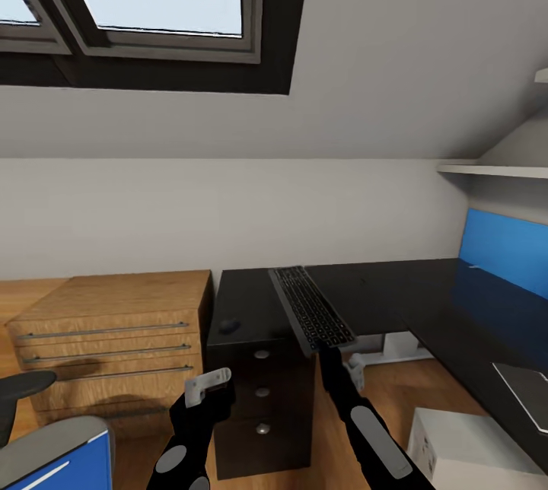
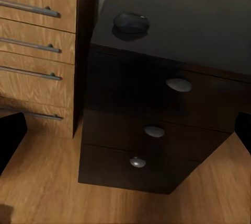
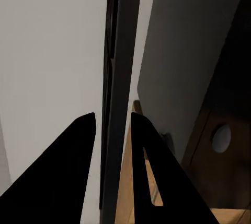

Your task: In the bedroom, organize the workspace by keeping the computer under the desk, ensuring the monitor is on the desk, placing the keyboard on the desk next to the monitor, placing the mouse on the desk next to the keyboard, moving the folder from the swivel chair onto the desk next to the mouse, stacking the notebook on top of the folder with the pen on top of the notebook, and positioning the swivel chair next to the desk.

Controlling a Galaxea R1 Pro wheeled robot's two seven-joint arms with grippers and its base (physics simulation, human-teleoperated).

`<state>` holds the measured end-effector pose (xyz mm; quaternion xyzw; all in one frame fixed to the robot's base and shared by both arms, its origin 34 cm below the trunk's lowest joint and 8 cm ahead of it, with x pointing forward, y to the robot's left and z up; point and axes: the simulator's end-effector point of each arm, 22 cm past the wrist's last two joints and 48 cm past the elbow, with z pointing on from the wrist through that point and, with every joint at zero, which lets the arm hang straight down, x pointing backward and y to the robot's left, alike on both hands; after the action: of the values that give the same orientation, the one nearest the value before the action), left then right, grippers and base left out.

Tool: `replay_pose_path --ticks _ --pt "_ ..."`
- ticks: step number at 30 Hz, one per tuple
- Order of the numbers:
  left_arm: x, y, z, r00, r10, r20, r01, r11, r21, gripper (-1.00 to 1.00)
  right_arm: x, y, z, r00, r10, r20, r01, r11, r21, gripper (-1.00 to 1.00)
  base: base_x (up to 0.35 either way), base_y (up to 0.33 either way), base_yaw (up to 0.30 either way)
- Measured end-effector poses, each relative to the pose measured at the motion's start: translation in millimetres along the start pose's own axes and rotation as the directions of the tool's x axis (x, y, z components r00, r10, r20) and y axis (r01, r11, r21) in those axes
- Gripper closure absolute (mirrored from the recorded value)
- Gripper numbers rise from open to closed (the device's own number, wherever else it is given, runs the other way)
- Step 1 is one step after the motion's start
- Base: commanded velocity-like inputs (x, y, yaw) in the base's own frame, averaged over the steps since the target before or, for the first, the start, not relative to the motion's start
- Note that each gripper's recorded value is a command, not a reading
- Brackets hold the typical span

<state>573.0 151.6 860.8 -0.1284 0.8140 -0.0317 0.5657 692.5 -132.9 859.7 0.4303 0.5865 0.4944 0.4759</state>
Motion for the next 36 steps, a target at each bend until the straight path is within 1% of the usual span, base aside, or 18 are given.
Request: replay_pose_path --ticks 2,3,6,7,8,11,20,30,36 --pt "0.0 0.0 0.0 1.000 0.000 0.000 0.000 1.000 0.000 -1.00 1.3 -2.6 -0.1 1.000 0.003 -0.001 -0.003 1.000 0.006 1.00 0.038 0.042 0.000" --pt "-0.1 -0.3 -0.1 1.000 0.000 0.001 0.000 1.000 0.001 -1.00 2.1 -8.8 -0.5 1.000 0.007 -0.001 -0.007 1.000 0.020 1.00 0.098 0.075 0.000" --pt "-0.5 -0.6 -0.1 1.000 0.000 0.001 0.000 1.000 0.001 -1.00 2.5 -14.7 -1.0 1.000 0.011 0.000 -0.011 0.999 0.033 1.00 0.052 0.035 0.000" --pt "0.0 -0.7 -0.2 1.000 0.001 0.000 -0.001 1.000 0.002 -1.00 2.1 -27.8 -2.3 0.997 0.075 0.010 -0.075 0.995 0.066 1.00 0.008 0.005 0.000" --pt "0.2 -0.7 -0.1 1.000 0.001 -0.001 -0.001 1.000 0.001 -1.00 1.7 -35.6 -3.2 0.995 0.097 0.015 -0.098 0.992 0.084 1.00 0.005 0.003 0.000" --pt "0.1 -0.7 -0.2 1.000 0.001 0.000 -0.001 1.000 0.002 -1.00 1.9 -44.8 -4.6 0.993 0.120 0.021 -0.121 0.987 0.105 1.00 0.002 0.001 0.000" --pt "-0.1 -0.6 -0.2 1.000 0.001 0.001 -0.001 1.000 0.001 -1.00 1.3 -49.4 -5.3 0.992 0.125 0.026 -0.128 0.985 0.115 1.00 0.002 0.001 0.000" --pt "0.9 -5.7 -1.9 1.000 0.005 0.001 -0.005 1.000 0.012 -1.00 2.5 -55.9 -6.4 0.992 0.121 0.025 -0.123 0.984 0.132 1.00 0.190 0.048 0.000" --pt "1.7 -6.2 -1.9 1.000 0.007 -0.001 -0.007 1.000 0.013 -1.00 2.8 -57.2 -6.4 0.993 0.119 0.025 -0.122 0.983 0.135 1.00 0.065 0.003 0.000"
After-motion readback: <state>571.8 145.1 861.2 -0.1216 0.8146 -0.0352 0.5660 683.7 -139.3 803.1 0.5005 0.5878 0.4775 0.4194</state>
